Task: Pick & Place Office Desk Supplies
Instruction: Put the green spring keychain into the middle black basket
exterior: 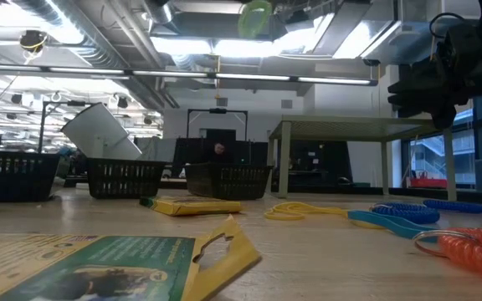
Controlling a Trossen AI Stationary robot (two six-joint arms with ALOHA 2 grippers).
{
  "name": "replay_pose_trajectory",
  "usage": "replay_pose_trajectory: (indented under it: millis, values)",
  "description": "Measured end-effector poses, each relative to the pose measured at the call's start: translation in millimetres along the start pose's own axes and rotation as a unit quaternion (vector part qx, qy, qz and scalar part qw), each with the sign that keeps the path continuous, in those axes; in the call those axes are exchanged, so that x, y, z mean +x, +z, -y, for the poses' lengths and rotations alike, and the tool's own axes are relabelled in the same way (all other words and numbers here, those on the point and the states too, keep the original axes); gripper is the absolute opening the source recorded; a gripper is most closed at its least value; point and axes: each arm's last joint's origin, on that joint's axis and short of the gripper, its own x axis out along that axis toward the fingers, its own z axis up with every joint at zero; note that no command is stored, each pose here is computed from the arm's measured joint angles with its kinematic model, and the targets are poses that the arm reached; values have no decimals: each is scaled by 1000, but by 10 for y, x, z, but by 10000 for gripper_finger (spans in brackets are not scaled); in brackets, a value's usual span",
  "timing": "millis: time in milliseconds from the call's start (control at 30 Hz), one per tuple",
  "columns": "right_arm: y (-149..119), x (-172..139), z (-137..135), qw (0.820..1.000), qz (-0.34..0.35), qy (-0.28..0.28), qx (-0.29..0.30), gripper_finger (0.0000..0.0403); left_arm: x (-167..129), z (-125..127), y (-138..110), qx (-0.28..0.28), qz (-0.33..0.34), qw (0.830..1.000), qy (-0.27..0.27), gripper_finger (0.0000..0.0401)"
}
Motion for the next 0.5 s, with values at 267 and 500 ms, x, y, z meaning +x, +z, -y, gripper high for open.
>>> replay_pose_trajectory:
  millis: [267,500]
  values:
    - [0,0,0,1000,0,0,0,131,102,-51,1,9,-8,1000,9,3]
    - [0,0,0,1000,0,0,0,131,386,-338,-185,-4,-130,991,24,3]
